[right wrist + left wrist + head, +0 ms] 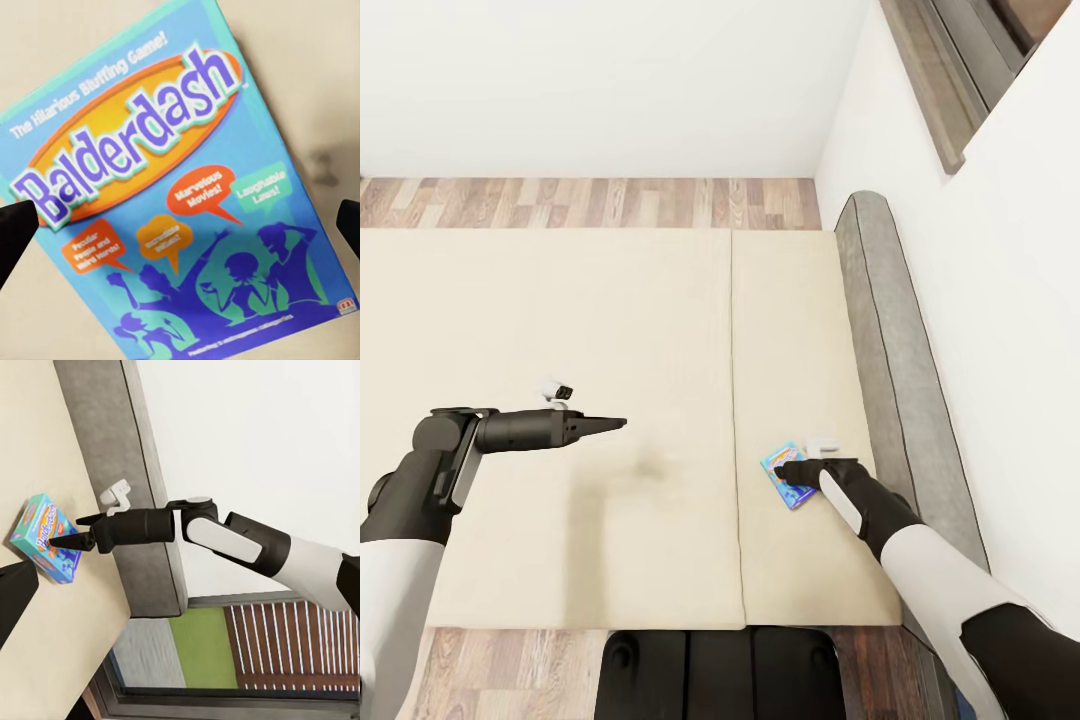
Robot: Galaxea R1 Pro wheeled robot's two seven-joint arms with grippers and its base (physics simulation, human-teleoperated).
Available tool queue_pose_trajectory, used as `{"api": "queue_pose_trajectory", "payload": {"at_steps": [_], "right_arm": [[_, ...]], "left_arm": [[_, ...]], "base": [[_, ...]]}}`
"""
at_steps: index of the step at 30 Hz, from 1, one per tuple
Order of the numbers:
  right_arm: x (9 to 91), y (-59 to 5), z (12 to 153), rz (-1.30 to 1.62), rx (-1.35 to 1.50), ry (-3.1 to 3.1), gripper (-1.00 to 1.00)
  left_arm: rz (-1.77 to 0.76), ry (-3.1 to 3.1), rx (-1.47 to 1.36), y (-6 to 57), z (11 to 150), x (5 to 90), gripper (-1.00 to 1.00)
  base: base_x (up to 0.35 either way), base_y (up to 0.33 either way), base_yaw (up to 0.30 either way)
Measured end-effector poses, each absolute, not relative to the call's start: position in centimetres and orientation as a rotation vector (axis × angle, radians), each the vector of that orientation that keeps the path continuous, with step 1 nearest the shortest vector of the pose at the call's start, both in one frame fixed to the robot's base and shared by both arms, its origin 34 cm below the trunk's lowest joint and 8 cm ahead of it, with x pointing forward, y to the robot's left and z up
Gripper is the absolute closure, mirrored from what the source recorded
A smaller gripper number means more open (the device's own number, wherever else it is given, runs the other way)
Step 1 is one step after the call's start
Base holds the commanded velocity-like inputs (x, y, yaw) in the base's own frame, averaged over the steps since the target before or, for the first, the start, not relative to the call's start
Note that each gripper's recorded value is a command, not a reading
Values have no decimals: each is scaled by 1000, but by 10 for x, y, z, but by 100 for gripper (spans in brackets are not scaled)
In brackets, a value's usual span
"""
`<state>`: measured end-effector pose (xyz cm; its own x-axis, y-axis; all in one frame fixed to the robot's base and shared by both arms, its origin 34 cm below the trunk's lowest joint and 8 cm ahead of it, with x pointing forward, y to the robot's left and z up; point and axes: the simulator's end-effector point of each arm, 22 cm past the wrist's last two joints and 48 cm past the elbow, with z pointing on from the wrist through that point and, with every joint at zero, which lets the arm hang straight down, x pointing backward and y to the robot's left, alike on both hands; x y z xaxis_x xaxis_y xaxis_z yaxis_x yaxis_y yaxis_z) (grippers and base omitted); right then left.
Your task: Put all the toys in the child's room - the three board games (two on the bed and one on the table), the two jigsaw puzzles on the table, and the tennis ball on the table - inside the toy box on the table in the child's room.
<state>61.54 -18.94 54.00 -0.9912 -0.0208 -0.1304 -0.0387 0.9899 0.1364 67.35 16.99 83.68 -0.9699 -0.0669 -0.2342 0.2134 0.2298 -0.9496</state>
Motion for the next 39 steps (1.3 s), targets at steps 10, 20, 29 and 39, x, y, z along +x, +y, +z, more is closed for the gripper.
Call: {"api": "queue_pose_trajectory", "payload": {"at_steps": [10,20,29,39], "right_arm": [[615,-189,540,210,-48,3004,-100],[615,-189,539,211,-47,3005,-100],[610,-189,534,210,-48,3014,-100],[610,-189,534,211,-48,3015,-100]], "left_arm": [[-1814,2276,139,170,837,674,-100],[-1815,2278,137,170,836,673,-100],[-1821,2283,129,170,831,672,-100],[-1821,2284,128,170,830,671,-100]], "base": [[0,0,0],[0,0,0],[0,0,0],[0,0,0]]}}
